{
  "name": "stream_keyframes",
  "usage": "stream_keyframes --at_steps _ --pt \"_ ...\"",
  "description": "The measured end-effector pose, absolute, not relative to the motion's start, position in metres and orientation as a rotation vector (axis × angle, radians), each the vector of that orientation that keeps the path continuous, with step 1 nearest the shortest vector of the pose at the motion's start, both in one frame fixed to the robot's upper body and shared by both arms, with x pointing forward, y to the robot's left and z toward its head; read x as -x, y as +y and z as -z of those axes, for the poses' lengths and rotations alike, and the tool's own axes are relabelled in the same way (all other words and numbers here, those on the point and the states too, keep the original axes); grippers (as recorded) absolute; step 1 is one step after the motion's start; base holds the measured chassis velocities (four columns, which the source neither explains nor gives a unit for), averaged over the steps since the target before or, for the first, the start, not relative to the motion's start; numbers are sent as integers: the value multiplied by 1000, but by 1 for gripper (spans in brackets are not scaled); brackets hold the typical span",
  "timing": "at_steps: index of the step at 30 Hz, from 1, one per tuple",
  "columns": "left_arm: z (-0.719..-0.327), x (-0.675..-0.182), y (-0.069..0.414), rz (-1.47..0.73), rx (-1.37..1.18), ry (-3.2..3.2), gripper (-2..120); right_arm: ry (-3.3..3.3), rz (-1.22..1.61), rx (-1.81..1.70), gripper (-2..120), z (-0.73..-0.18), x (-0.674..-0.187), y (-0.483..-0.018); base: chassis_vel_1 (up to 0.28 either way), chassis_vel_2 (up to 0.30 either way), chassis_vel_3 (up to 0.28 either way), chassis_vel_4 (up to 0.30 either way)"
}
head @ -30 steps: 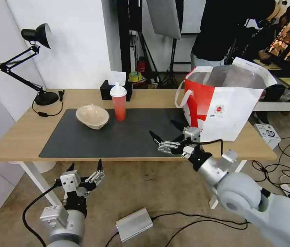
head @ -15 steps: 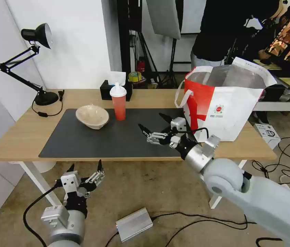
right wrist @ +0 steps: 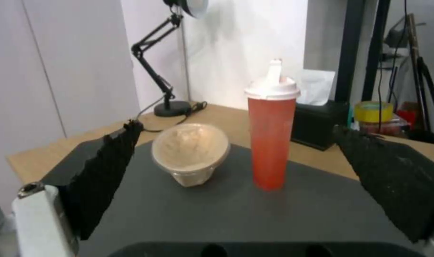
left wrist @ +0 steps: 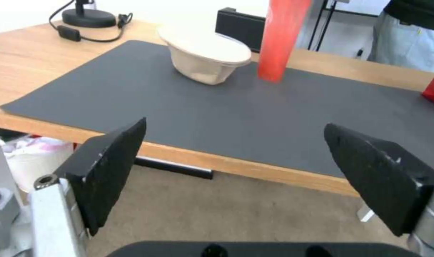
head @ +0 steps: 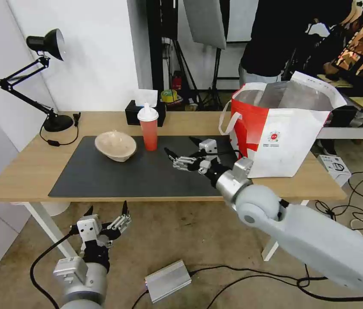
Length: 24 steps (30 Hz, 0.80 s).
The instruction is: Pick up the trash from the table and place it into the takeout bag.
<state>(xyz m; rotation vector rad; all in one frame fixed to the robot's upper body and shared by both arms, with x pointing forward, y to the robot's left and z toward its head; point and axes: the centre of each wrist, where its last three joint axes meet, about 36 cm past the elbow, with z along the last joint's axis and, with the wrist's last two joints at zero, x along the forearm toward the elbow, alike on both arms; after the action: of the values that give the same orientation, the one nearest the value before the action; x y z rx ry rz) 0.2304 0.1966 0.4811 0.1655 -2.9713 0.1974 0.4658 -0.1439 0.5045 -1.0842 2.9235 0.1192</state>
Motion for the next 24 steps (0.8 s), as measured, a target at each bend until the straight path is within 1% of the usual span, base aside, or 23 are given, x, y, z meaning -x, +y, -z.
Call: stream_keyframes --at_steps 2,7,24 --pt "-481 -229 197 -194 -170 -2971 100 2938 -105 1072 100 -501 -469 -130 0 0 0 0" --pt "-485 -227 198 -199 -173 -2979 100 2973 -62 1045 100 -503 -473 -115 0 0 0 0" --pt "-486 -223 200 -188 -186 -2972 100 3044 16 911 100 -502 -499 -82 0 0 0 0"
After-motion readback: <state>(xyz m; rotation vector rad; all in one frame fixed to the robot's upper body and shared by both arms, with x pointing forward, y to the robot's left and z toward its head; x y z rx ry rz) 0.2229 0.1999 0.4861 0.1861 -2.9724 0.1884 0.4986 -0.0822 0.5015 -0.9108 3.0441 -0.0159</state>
